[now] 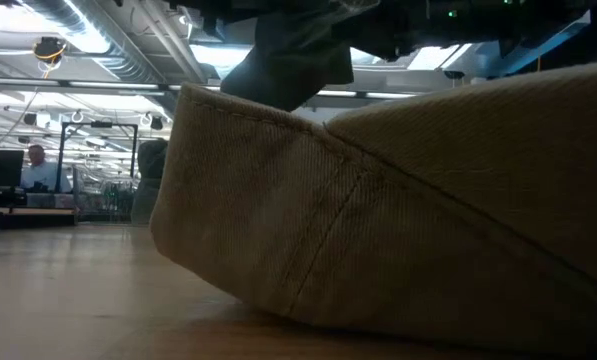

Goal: Pick & Place hat
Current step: Put the left blue cap into the left transparent bin

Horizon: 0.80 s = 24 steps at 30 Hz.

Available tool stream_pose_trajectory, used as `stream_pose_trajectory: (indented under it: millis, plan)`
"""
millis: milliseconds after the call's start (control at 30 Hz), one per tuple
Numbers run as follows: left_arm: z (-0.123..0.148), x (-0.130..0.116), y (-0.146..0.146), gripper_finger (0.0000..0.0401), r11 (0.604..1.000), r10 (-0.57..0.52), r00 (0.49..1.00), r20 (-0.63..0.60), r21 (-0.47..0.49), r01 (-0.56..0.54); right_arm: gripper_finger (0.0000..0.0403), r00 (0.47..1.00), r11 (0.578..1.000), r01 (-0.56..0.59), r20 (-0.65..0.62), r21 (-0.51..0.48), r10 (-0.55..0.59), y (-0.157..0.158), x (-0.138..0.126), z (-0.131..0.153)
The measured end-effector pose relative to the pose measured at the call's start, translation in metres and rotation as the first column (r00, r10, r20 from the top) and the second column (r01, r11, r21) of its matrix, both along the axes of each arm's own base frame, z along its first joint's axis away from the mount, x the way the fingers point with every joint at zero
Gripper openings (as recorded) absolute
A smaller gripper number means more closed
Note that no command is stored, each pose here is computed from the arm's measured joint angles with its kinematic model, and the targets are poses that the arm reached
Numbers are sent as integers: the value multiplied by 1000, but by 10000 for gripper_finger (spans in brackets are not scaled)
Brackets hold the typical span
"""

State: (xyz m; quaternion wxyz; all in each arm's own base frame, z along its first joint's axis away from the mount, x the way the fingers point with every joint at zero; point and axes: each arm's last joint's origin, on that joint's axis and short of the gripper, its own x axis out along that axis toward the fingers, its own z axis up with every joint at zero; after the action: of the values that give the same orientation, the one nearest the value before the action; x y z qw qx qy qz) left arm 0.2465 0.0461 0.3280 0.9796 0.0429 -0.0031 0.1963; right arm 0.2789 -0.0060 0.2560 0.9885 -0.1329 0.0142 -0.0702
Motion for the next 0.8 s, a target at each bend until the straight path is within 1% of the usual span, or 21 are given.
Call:
stream_pose_trajectory:
  millis: [67, 167, 200, 233, 300, 400, 533, 567, 667, 800]
  plan:
    - [0, 0, 0, 3, 1000, 0, 1000, -2, 1, 0, 121, 1000, 1000, 3, 1, -1, -3, 0, 0, 0]
    - [0, 0, 0, 3, 1000, -3, 1000, -3, 2, 3, 40, 1000, 1000, 3, 1, -2, -3, 0, 0, 0]
    - [0, 0, 0, 3, 1000, -6, 1000, -3, 2, 6, 21, 1000, 1000, 3, 0, -6, -3, 0, 0, 0]
    - [0, 0, 0, 3, 1000, -9, 1000, -5, 2, 9, 14, 1000, 1000, 6, 0, -6, -6, 0, 0, 0]
    - [-1, 0, 0, 3, 1000, -10, 1000, -7, 2, 10, 14, 999, 999, 46, 2, 3, -46, -1, 0, 1]
    - [-1, 0, 0, 6, 1000, -12, 1000, -12, 4, 12, 9, 995, 995, 103, -8, -8, -103, -3, 0, 0]
    - [-3, 0, 0, 18, 998, -11, 999, -53, 58, 15, 7, 994, 994, 108, -30, -6, -108, -3, -1, -2]
    - [-3, 0, 0, 23, 998, -11, 998, -61, 60, 15, 7, 993, 994, 108, -37, -6, -108, -3, -1, -3]
    - [-4, 0, 0, 42, 999, -11, 998, -57, 34, 13, 5, 993, 994, 108, -49, -7, -108, -3, -1, -4]
    - [-7, 0, 0, 83, 1000, -9, 996, -88, 26, 11, 4, 993, 994, 108, -46, -9, -108, -3, -2, -3]
